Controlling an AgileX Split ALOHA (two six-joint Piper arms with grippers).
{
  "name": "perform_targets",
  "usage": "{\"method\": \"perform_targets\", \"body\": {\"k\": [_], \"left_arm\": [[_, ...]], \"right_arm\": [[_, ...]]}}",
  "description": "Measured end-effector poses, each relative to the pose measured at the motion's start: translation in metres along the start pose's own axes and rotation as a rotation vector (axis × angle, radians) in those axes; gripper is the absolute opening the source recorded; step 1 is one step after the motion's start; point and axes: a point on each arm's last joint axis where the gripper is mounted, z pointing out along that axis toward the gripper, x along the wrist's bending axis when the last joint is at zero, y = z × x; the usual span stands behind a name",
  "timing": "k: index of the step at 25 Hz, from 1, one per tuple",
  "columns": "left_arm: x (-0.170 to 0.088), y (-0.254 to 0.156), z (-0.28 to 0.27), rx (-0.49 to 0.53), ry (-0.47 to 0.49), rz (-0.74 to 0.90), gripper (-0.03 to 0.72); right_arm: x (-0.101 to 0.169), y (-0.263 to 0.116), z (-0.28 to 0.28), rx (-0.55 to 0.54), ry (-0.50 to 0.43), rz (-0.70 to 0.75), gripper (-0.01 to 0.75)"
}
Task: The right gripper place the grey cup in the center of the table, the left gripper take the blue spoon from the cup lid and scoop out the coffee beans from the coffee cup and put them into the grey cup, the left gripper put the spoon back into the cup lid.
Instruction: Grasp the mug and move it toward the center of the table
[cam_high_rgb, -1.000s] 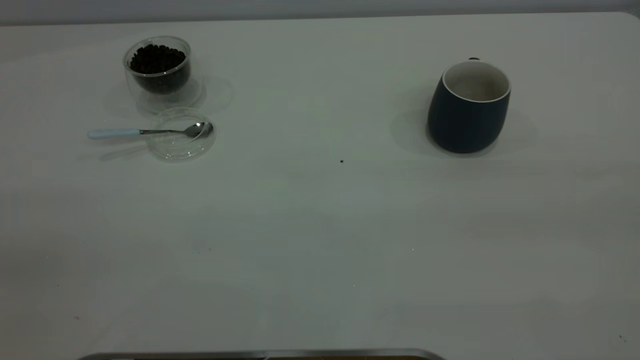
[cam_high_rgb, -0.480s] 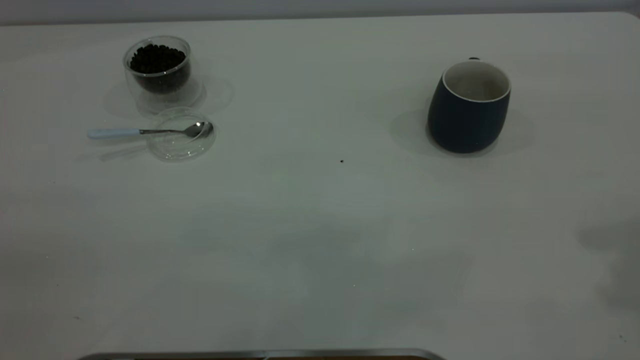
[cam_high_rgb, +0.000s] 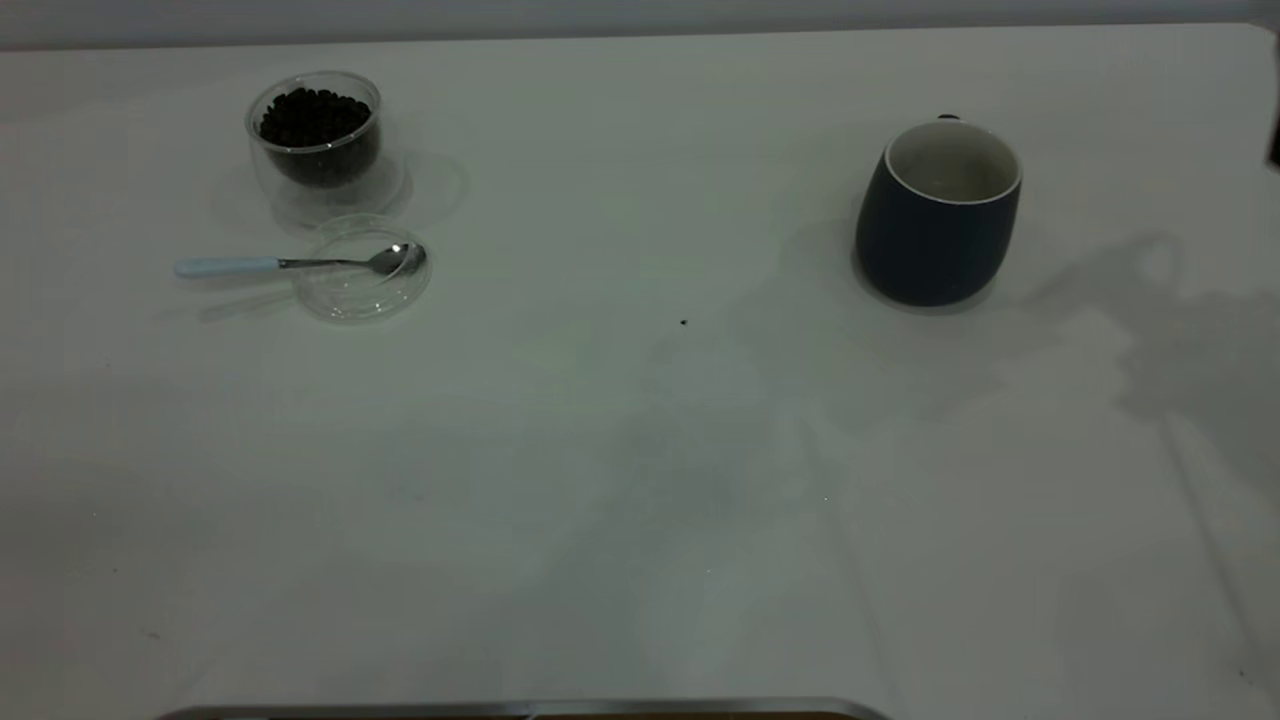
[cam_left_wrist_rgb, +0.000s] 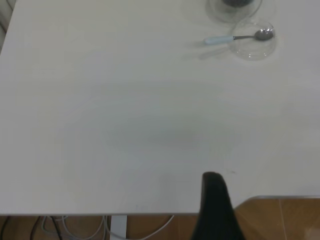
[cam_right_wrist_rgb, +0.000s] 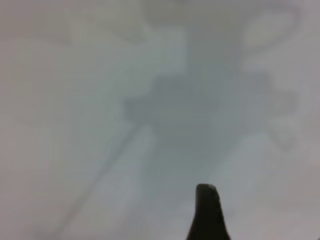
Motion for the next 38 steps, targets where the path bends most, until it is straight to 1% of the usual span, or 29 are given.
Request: {"method": "perform_targets", "body": {"k": [4, 8, 12, 14, 20, 25, 31, 33, 38], "left_arm": [[0.000, 0.000, 0.000, 0.000, 0.000, 0.000, 0.590], [0.000, 0.000, 0.000, 0.000, 0.000, 0.000, 0.590], [0.000, 0.000, 0.000, 0.000, 0.000, 0.000, 0.590], [0.000, 0.000, 0.000, 0.000, 0.000, 0.000, 0.590], [0.000, 0.000, 0.000, 0.000, 0.000, 0.000, 0.590], [0.000, 0.000, 0.000, -0.001, 0.000, 0.000, 0.590], [0.000, 0.000, 0.000, -0.001, 0.000, 0.000, 0.590], [0.000, 0.000, 0.000, -0.001, 0.000, 0.000, 0.590], [0.000, 0.000, 0.000, -0.001, 0.000, 0.000, 0.590]], "right_arm": [[-0.005, 0.013, 0.041, 0.006, 0.009, -0.129, 0.592], [-0.007, 0.022, 0.072, -0.018, -0.002, -0.270, 0.592], [-0.002, 0.037, 0.086, -0.080, -0.045, -0.402, 0.592], [0.006, 0.048, 0.090, -0.115, -0.067, -0.470, 0.592], [0.035, 0.072, 0.089, -0.201, -0.109, -0.579, 0.592], [0.064, 0.089, 0.085, -0.252, -0.102, -0.612, 0.592], [0.118, 0.115, 0.076, -0.366, -0.113, -0.700, 0.592], [0.140, 0.122, 0.072, -0.399, -0.108, -0.736, 0.592], [0.182, 0.131, 0.064, -0.461, -0.088, -0.785, 0.592]]}}
